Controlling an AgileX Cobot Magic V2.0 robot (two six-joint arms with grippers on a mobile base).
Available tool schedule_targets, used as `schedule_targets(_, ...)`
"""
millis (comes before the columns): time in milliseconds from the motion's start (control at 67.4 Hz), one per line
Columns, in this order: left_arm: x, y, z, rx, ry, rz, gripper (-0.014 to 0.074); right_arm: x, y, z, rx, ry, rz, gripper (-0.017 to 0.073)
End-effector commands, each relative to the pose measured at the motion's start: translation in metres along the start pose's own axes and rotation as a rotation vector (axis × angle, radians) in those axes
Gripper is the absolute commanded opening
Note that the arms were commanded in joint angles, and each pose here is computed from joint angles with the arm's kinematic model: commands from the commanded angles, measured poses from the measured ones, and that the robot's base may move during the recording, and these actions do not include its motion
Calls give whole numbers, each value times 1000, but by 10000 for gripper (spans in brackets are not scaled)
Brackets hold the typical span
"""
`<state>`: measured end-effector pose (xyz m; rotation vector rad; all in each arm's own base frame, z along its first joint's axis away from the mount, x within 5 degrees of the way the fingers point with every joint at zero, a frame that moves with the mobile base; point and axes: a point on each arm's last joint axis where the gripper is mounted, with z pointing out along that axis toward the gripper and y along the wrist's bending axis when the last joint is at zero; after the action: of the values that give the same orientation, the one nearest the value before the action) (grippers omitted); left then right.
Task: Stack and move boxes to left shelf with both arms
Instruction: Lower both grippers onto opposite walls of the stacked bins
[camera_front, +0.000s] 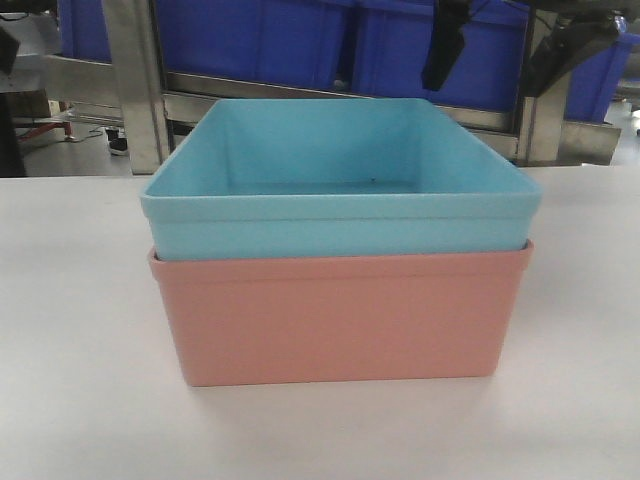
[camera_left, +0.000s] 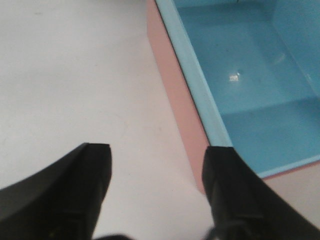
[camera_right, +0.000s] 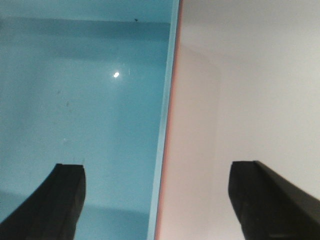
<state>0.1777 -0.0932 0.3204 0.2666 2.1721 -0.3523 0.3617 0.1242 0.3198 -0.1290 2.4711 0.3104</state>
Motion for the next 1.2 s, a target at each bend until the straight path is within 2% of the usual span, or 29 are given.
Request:
schedule_targets(0,-26,-8,-3,43,-107,-47,428,-12,3,-30,-9,-93,-42,612)
schedule_targets(148,-53,-15,16,23,-64,-48,465,-12,3,-29,-7,-89,-76,612)
schedule_targets(416,-103,-30,77,-28,54,-50,465,-15,4,-29,-24,-118,-63,612)
schedule_targets(594,-118,-36,120,-62,140,-50,465,-15,5,-23,-39,-115,-46,612)
schedule_targets(802,-118,-39,162,-87,210,-48,461,-14,4,-1,-34,-92,-40,612)
schedule_targets(1188,-88,-36,215,-115,321,-36,461,-2,-1,54,-27,9,-11,612)
